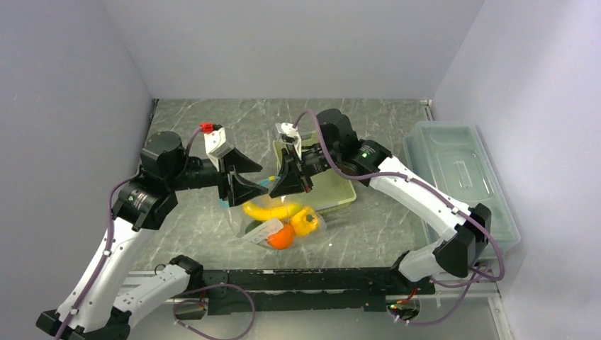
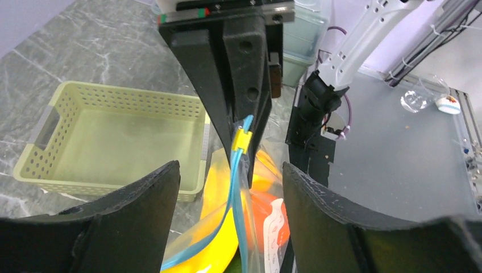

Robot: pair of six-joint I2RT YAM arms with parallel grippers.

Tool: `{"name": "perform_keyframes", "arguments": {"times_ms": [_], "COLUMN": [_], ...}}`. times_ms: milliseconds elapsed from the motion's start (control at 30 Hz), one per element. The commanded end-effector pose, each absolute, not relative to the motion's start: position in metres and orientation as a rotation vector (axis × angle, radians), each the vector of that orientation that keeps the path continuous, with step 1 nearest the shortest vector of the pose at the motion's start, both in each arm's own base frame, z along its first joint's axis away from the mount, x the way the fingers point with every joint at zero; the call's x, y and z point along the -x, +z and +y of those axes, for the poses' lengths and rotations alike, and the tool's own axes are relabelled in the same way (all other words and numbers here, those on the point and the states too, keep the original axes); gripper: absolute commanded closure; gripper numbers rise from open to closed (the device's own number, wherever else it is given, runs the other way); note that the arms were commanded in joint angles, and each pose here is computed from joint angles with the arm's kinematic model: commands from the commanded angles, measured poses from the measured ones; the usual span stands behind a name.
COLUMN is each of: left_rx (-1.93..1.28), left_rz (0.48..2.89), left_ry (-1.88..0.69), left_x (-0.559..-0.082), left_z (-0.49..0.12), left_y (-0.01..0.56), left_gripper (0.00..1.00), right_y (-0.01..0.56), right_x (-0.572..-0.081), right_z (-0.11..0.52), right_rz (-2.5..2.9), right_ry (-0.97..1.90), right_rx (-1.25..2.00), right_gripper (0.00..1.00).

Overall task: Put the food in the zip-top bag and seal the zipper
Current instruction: Zip the zipper food storage bag.

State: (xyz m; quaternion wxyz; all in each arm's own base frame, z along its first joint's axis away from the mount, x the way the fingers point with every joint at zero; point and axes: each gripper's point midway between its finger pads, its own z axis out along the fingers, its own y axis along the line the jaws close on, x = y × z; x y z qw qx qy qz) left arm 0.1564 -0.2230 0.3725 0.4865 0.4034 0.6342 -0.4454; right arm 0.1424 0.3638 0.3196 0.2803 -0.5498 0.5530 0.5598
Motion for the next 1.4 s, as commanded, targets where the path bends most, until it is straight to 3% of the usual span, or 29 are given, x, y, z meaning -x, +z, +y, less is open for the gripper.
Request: {"name": "perform_keyframes", "arguments": {"times_ms": [0,300,533,700,733,800,900,1000,1133,1367], "left_rx": [-1.104,-1.130,-1.122,-1.101,-1.090,-1.075,-1.055,-1.053,-1.064,-1.027], "left_rz": [1.450,1.470,1.469,1.477,1.475,1.470,1.454,1.442,1.442,1.458], "left_ry": [-1.108,-1.134,-1.129,-1.115,-1.103,-1.082,-1.057,-1.057,-1.075,-1.037], "left_x": [-0.142,-0.139,-0.143,-0.146,-0.147,-0.146,-0.145,-0.141,-0.138,-0.144], "left_z": [-0.226,-0.227,-0.228,-0.228,-0.226,-0.224,-0.221,-0.219,-0.219,-0.217], "left_y": [0.370,0.357,0.357,0.357,0.359,0.362,0.368,0.373,0.376,0.380], "left_gripper": [0.31,0.50,1.00,1.00,1.00,1.00,1.00,1.00,1.00,1.00], "right_y": [0.360,0.375,0.374,0.370,0.370,0.369,0.368,0.367,0.382,0.381], "right_x": [-0.138,-0.132,-0.133,-0.135,-0.137,-0.139,-0.142,-0.145,-0.148,-0.167], "right_z": [0.362,0.357,0.357,0.355,0.354,0.351,0.345,0.338,0.335,0.342], "right_rz": [1.324,1.291,1.307,1.349,1.344,1.357,1.377,1.392,1.364,1.422], "right_ry": [1.547,1.594,1.589,1.561,1.530,1.493,1.442,1.373,1.342,1.296], "right_rx": [1.479,1.472,1.472,1.457,1.457,1.449,1.421,1.385,1.319,1.233], "right_gripper": [1.00,1.00,1.00,1.00,0.86,0.71,0.51,0.37,0.31,0.32]}}
